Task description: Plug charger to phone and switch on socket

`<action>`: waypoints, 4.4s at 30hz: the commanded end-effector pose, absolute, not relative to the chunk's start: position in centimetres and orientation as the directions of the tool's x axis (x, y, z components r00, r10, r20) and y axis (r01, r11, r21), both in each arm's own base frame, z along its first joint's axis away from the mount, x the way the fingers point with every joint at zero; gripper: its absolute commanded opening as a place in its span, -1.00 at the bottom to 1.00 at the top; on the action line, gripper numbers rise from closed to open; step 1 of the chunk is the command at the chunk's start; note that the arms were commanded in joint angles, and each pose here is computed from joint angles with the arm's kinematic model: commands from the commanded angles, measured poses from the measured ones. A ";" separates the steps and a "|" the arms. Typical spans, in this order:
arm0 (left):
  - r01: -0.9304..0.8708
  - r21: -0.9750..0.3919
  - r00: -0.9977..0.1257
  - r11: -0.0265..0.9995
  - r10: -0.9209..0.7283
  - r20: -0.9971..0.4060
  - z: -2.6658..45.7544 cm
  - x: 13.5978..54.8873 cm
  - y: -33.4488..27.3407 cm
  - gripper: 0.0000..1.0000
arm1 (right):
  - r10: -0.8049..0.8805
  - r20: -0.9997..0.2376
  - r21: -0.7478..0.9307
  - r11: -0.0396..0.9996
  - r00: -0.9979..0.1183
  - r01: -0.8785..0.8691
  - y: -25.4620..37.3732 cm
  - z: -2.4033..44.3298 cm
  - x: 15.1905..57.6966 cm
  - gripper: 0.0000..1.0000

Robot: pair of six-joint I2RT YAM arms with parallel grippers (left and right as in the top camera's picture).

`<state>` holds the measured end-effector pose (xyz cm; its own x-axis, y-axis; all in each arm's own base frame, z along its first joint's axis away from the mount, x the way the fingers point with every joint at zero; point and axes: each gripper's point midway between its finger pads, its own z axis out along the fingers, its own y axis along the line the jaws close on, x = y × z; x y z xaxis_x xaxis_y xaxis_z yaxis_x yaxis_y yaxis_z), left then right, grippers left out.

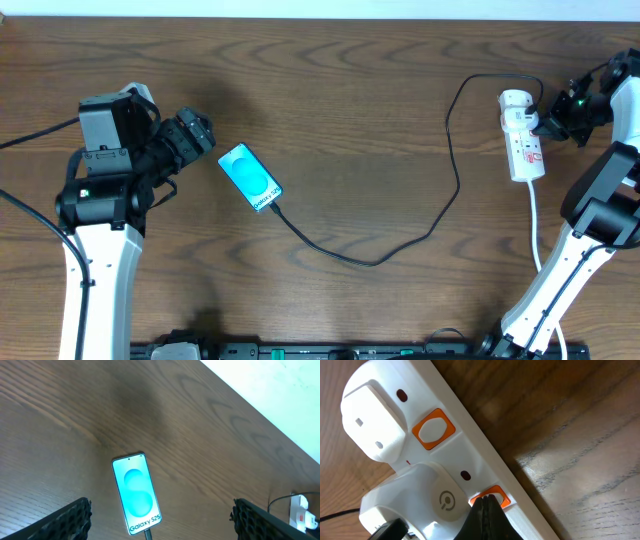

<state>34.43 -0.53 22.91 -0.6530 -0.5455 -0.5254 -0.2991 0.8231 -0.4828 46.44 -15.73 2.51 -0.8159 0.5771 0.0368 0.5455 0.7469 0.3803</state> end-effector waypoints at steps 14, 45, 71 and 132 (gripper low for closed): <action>-0.306 -0.469 -0.650 0.829 -0.542 -0.533 22.8 34.5 -0.1 0.81 | 0.480 0.104 0.492 0.736 -0.871 0.465 -8.2 2.0 48.0 -0.98; -0.298 -0.462 -0.654 0.835 -0.532 -0.539 22.8 34.5 -0.1 0.81 | 0.454 0.105 0.495 0.747 -0.885 0.443 -5.9 2.1 48.6 -0.98; -0.296 -0.460 -0.655 0.837 -0.529 -0.540 22.8 34.5 -0.1 0.81 | 0.420 0.107 0.520 0.749 -0.901 0.411 -3.4 2.3 49.1 -0.98; -0.294 -0.458 -0.656 0.839 -0.526 -0.541 22.8 34.5 -0.1 0.81 | 0.482 0.080 0.504 0.735 -0.872 0.453 -6.4 2.1 49.5 -0.98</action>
